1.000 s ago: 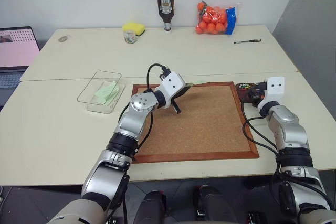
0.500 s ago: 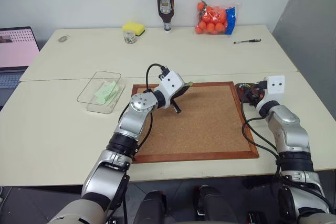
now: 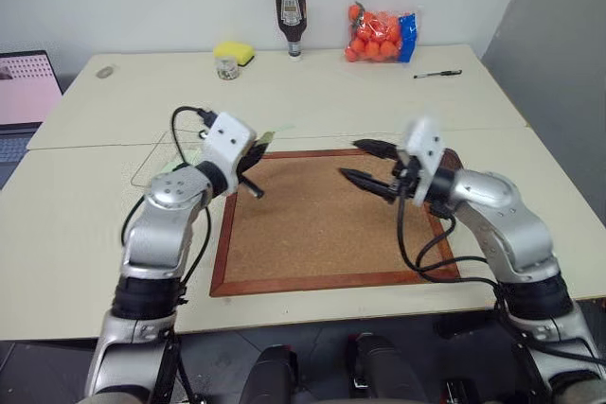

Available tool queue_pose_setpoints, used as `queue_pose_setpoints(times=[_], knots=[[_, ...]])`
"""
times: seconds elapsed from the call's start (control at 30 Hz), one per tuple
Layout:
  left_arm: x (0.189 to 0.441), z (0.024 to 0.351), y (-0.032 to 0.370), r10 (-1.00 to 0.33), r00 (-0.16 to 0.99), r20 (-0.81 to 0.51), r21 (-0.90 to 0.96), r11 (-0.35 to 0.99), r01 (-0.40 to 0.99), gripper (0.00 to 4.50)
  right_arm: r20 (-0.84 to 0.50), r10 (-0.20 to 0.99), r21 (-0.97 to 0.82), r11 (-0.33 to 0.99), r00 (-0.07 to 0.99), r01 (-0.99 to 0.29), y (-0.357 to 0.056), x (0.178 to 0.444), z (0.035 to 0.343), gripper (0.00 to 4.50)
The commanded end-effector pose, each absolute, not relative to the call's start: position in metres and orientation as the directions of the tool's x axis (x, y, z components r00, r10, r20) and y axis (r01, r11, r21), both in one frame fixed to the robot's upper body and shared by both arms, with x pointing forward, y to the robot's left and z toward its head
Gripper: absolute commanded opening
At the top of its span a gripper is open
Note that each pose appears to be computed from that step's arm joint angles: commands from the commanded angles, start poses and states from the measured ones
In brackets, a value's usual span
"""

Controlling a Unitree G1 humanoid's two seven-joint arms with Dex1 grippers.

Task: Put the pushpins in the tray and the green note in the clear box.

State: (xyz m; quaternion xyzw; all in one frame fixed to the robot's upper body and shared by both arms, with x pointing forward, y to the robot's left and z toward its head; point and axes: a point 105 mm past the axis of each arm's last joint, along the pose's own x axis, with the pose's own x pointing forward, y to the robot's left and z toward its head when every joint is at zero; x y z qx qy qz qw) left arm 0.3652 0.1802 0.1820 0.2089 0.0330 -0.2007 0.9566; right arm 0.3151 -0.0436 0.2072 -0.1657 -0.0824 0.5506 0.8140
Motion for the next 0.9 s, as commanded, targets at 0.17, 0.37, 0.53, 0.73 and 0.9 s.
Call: queue_pose_setpoints(times=[0.17,0.37,0.53,0.73,0.9], knots=[[0.375,0.191,0.247,-0.125,0.98,-0.158,0.276,0.947,0.165,0.0,-0.087,0.934,-0.427,0.281,0.348,-0.86,-0.001,0.339,0.23,2.79],[0.382,0.183,0.267,-0.057,0.973,-0.222,0.199,0.975,0.102,0.0,-0.082,0.934,-0.431,0.282,0.349,-0.857,0.012,0.343,0.234,2.79],[0.388,0.182,0.28,0.002,0.97,-0.245,0.102,0.994,0.024,0.0,-0.08,0.935,-0.423,0.283,0.346,-0.861,0.015,0.341,0.231,2.79],[0.393,0.178,0.29,0.048,0.958,-0.281,-0.024,0.998,-0.057,0.0,-0.071,0.935,-0.416,0.288,0.346,-0.863,0.017,0.338,0.231,2.79],[0.393,0.175,0.289,0.045,0.952,-0.304,-0.089,0.993,-0.075,0.92,-0.061,0.936,-0.411,0.293,0.347,-0.863,0.019,0.337,0.233,2.89]])
